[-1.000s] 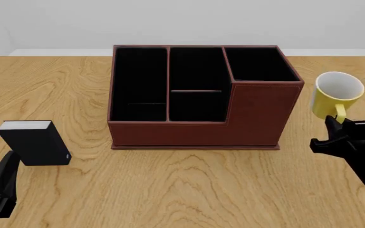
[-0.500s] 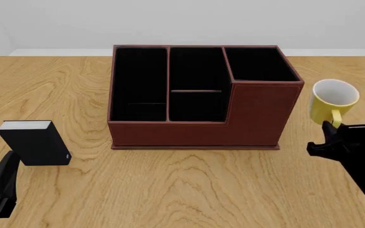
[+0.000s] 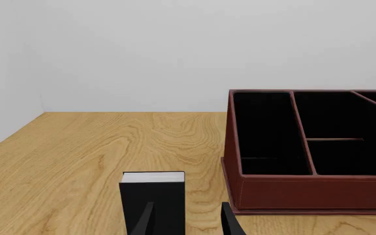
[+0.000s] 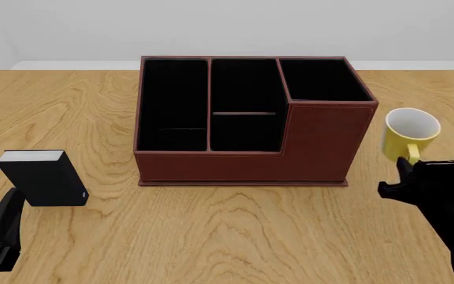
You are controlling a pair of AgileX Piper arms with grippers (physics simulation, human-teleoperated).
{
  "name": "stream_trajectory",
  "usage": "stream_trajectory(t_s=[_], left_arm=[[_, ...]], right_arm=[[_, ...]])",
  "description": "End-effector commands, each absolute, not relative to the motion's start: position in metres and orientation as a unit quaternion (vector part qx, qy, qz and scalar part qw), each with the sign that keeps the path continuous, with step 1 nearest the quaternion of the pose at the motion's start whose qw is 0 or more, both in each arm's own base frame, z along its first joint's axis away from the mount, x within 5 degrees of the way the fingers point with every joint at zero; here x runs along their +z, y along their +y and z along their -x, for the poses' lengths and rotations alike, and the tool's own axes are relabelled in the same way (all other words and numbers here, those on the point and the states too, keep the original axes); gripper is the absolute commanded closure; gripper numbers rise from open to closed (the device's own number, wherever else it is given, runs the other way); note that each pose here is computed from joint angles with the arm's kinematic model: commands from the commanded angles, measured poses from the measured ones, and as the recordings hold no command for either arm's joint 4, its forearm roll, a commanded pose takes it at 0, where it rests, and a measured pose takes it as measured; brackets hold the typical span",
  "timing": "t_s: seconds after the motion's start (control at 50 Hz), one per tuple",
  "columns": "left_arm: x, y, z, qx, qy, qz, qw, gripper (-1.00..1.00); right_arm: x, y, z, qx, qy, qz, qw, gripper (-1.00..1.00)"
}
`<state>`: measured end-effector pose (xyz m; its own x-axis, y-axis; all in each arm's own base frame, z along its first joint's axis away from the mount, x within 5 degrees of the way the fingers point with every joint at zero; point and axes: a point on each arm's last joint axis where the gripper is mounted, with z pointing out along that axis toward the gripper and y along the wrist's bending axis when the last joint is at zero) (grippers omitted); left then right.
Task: Pick up the yellow and white mug and place it to the right of the caddy.
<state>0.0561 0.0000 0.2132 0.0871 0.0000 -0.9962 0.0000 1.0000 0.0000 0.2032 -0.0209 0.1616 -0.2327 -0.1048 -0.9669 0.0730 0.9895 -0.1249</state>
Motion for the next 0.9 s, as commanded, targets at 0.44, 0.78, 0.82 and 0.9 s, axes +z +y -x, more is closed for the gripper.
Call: stream_trajectory(t_s=[0.44, 0.78, 0.82, 0.9], left_arm=[[0.213, 0.000, -0.056, 0.000, 0.676, 0.000, 0.737, -1.00], [0.213, 0.000, -0.056, 0.000, 0.676, 0.000, 0.737, -1.00], [0.213, 0.000, -0.056, 0.000, 0.676, 0.000, 0.737, -1.00], [0.213, 0.000, -0.056, 0.000, 0.676, 0.000, 0.737, -1.00]], right_arm=[[0.139, -0.024, -0.209, -0.070, 0.792, -0.001, 0.607, 1.00], [0.129, -0.026, -0.211, -0.070, 0.798, -0.003, 0.599, 1.00], [0.128, -0.026, -0.211, -0.070, 0.799, -0.004, 0.598, 1.00], [0.124, -0.026, -0.212, -0.071, 0.800, -0.004, 0.595, 1.00]])
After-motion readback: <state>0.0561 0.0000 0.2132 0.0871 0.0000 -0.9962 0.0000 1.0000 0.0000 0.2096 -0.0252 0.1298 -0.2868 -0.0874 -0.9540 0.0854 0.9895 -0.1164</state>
